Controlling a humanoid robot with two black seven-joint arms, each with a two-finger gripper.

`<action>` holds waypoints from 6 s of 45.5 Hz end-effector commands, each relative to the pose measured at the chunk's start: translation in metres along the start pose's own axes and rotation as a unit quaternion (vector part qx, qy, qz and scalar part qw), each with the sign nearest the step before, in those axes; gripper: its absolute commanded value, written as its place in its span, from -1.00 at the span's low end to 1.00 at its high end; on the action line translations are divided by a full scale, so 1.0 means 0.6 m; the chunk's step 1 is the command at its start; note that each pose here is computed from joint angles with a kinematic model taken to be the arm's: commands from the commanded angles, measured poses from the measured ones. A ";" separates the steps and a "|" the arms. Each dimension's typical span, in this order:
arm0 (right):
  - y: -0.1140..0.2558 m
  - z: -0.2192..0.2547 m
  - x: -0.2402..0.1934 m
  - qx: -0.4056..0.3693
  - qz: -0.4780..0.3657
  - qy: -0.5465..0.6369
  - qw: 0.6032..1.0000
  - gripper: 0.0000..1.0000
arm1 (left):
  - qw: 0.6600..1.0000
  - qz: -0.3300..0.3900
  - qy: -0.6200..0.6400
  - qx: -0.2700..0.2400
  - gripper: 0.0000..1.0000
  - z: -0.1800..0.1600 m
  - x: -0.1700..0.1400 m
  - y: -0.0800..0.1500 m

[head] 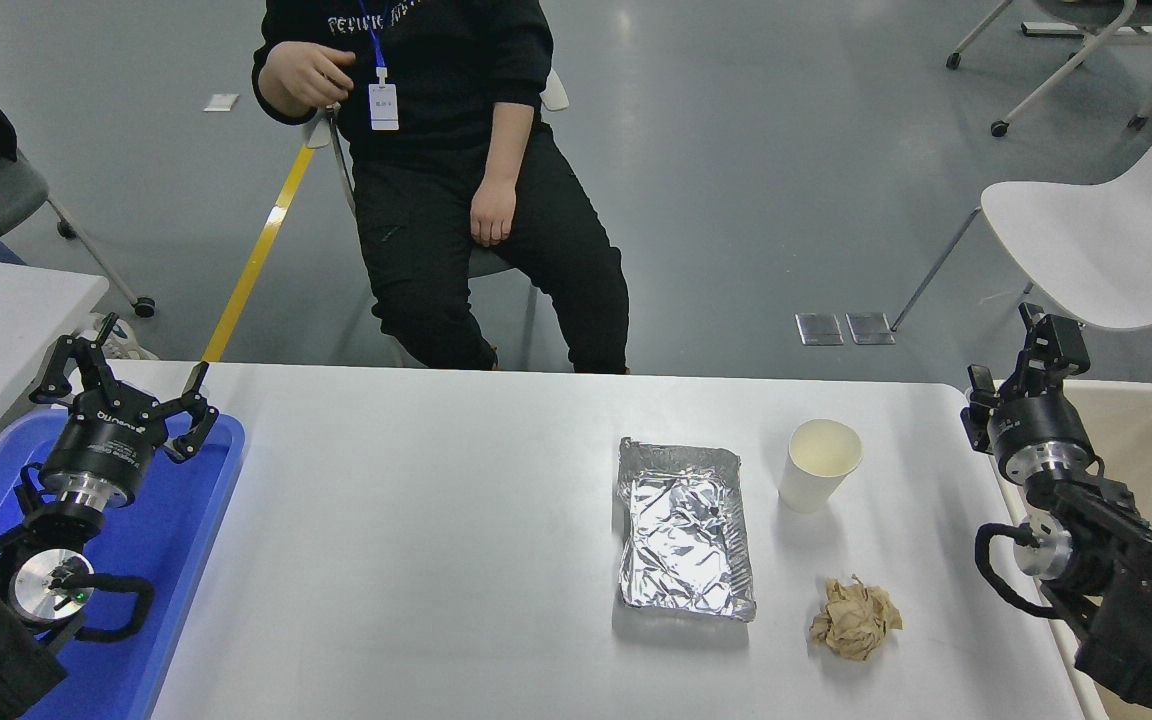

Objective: Clean the table surface

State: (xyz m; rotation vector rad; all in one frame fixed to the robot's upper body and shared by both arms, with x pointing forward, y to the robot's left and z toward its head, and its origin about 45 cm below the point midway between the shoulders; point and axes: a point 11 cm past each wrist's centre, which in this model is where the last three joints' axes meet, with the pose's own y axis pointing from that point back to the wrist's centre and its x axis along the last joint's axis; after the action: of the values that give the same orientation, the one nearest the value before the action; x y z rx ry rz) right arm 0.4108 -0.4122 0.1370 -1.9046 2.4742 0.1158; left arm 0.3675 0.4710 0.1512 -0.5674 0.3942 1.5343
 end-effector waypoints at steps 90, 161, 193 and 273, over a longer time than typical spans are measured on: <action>-0.074 -0.215 -0.005 -0.003 -0.285 0.232 0.930 0.98 | 1.000 0.000 0.000 0.000 1.00 0.000 0.000 0.000; -0.020 -0.006 -0.157 -0.081 -0.510 0.667 0.537 0.97 | 1.000 0.000 0.000 0.000 1.00 0.000 0.000 0.000; 0.000 0.032 -0.156 -0.064 -0.517 0.681 0.514 0.64 | 1.000 0.000 0.000 0.000 1.00 0.000 0.000 0.000; -0.042 -0.011 -0.094 -0.059 -0.400 0.622 0.671 -1.00 | 1.000 0.000 0.000 0.000 1.00 0.000 0.000 0.000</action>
State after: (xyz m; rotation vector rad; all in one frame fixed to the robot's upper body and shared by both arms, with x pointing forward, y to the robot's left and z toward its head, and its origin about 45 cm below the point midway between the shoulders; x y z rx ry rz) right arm 0.4482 -0.3432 0.1393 -3.7753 1.0269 -1.6976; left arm 0.3675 0.4710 0.1513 -0.5676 0.3941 1.5344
